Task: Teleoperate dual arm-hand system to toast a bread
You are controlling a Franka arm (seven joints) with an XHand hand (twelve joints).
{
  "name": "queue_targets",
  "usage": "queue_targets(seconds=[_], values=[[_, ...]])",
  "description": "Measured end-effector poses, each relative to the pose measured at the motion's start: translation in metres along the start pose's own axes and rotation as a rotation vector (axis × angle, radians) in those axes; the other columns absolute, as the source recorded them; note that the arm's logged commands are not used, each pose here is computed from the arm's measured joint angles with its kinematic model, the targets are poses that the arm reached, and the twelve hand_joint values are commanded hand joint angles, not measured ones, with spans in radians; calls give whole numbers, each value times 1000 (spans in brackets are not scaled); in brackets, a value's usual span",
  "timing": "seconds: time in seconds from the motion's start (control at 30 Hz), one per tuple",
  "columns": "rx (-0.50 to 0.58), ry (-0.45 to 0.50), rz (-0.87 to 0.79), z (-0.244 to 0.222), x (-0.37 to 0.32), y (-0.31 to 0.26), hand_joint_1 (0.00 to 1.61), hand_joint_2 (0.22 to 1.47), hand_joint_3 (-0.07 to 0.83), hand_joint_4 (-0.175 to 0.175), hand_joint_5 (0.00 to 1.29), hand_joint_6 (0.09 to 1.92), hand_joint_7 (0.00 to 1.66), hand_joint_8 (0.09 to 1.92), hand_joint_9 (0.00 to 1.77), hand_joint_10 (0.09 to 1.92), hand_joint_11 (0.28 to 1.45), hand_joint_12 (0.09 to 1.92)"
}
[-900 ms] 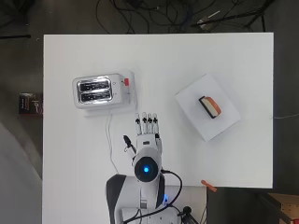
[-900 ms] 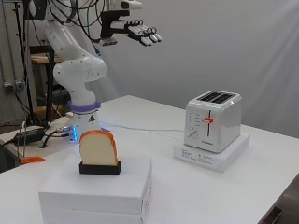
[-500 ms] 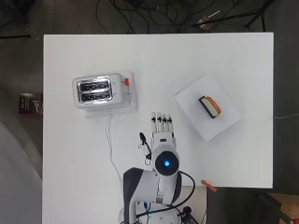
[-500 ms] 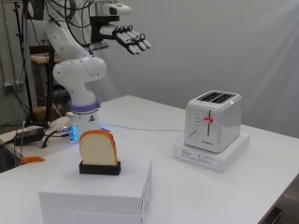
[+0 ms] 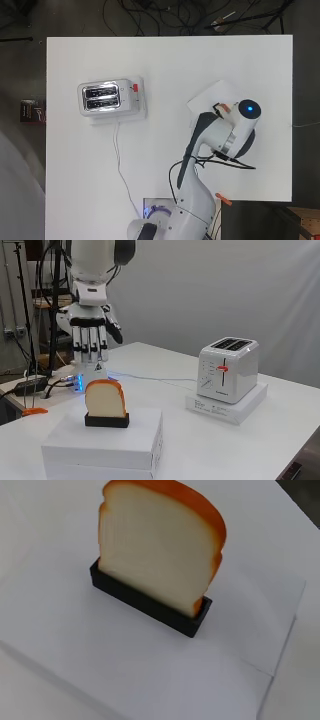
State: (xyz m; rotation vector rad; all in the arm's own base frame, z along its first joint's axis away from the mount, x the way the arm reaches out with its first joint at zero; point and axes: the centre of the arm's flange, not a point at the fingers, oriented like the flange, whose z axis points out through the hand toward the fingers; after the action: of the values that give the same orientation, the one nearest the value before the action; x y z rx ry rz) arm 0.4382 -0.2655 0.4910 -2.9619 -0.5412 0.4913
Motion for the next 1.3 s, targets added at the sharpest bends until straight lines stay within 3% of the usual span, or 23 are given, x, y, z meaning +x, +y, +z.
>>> queue_targets(seconds=[0.17,0.37,0.57,0.9,0.93,0.97,1.0,1.03,1.07,1.13,1.17,1.2,1.3], values=[[44,-19,70,21,-13,48,23,1175,-11,40,525,87,690,87,914,87,685,87],[54,-194,-69,72,55,62,0,1065,-14,57,486,87,627,87,780,87,589,87],[80,-112,-145,65,58,66,45,1059,-5,60,492,87,627,87,722,87,567,87],[79,-126,-136,84,38,62,154,1057,-2,40,520,87,681,87,757,87,581,87],[87,-128,-130,88,34,64,190,1072,4,40,532,87,686,87,763,87,583,87],[96,-134,-119,93,30,67,559,1111,5,0,606,504,809,313,896,87,661,87],[104,-137,-113,97,27,69,912,1126,3,-70,638,816,893,589,999,383,780,87],[110,-124,-115,100,24,70,1077,1167,2,-119,622,1057,925,853,1102,491,804,294],[122,-94,-115,101,19,72,1188,1182,3,-72,643,850,897,1038,1190,468,781,538],[166,-3,-96,106,10,75,1285,1190,-1,1,749,316,855,1189,1309,328,687,921],[183,35,-81,108,8,75,1261,1203,1,-58,757,628,831,1234,1341,255,660,992],[191,63,-73,108,7,74,1275,1203,0,-42,714,575,825,1248,1368,206,639,1065],[167,114,-94,97,6,62,1303,1200,-1,-2,723,144,818,1261,1400,146,608,1161]])
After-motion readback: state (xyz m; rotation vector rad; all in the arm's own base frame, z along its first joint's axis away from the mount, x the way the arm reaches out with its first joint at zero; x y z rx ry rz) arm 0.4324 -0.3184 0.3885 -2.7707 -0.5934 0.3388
